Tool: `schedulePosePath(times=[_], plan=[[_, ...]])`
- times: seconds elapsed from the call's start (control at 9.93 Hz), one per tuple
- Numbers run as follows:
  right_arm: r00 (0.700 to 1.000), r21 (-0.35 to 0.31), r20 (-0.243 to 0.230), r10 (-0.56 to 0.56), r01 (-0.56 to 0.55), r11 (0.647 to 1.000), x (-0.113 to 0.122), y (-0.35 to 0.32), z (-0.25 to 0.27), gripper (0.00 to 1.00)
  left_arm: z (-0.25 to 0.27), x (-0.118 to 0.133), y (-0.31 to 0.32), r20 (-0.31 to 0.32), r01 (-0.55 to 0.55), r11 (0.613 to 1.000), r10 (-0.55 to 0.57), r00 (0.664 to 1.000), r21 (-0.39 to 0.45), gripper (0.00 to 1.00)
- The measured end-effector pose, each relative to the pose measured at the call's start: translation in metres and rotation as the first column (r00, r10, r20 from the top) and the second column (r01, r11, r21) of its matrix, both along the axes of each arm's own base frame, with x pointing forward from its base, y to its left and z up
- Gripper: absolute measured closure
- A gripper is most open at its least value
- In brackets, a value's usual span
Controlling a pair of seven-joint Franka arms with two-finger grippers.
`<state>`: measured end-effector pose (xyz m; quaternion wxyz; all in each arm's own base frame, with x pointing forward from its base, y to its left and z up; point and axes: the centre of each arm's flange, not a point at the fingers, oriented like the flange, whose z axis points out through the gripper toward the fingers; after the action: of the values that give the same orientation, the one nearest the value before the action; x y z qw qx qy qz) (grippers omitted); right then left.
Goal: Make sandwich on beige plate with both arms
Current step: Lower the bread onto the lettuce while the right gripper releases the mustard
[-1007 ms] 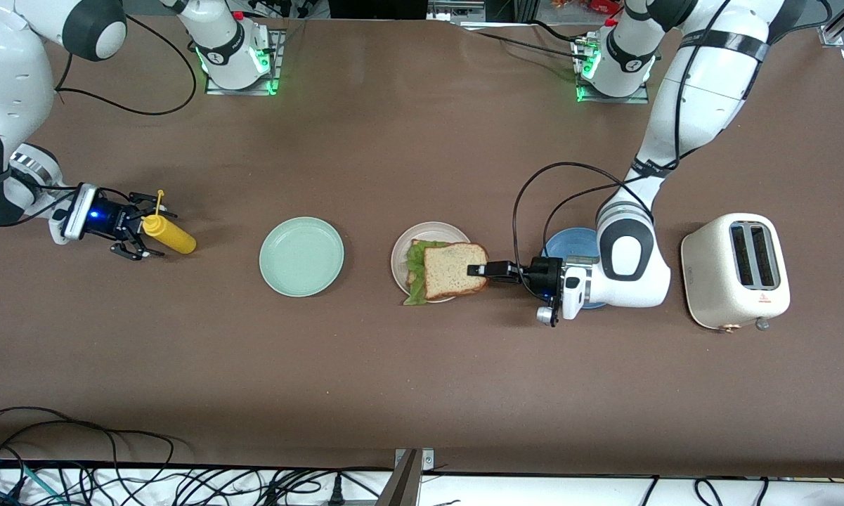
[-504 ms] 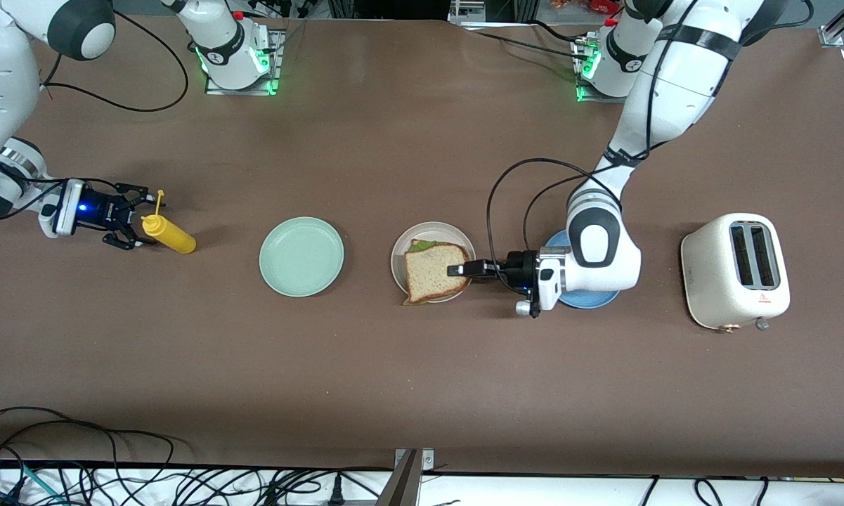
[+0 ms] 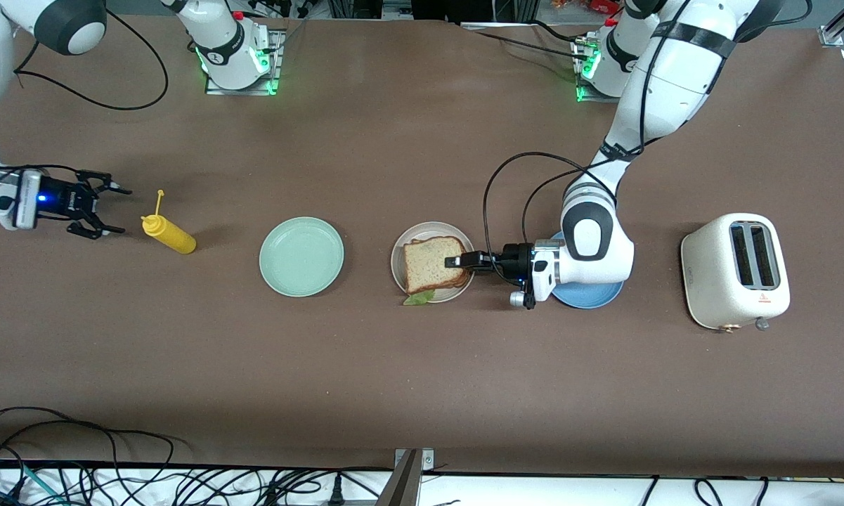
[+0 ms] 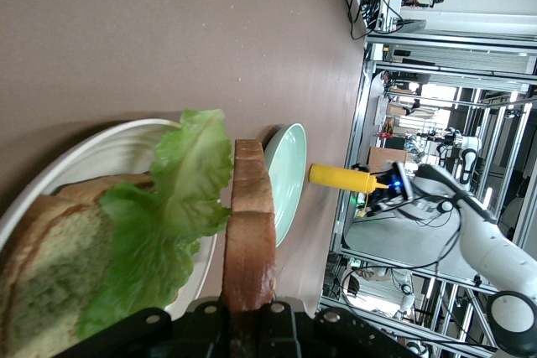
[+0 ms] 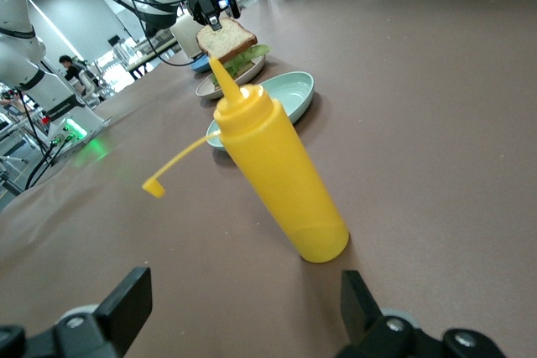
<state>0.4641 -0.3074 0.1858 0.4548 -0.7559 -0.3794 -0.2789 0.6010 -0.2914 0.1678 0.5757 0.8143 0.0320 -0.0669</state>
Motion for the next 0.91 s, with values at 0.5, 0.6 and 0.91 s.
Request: schedulePosePath(times=[0.5,0.6,0.91], plan=[[0.995,-0.186,-0.092,0.028,-0.045,0.981,0.052,0.001,0.149,0.0,-0.002,-0.003,0.002,0.014,0.006,1.0,-0.006,1.0,0.003,0.8],[0.995,-0.205,-0.099,0.032,-0.052,0.977,0.063,0.003,0.166,0.0,-0.002,-0.002,0.003,0.022,0.008,1.0,-0.008,1.0,0.004,0.67],[0.994,-0.247,-0.105,0.032,-0.057,0.967,0.081,0.006,0.189,0.0,-0.002,0.002,0.012,0.047,0.001,1.0,-0.001,0.999,0.012,0.21]])
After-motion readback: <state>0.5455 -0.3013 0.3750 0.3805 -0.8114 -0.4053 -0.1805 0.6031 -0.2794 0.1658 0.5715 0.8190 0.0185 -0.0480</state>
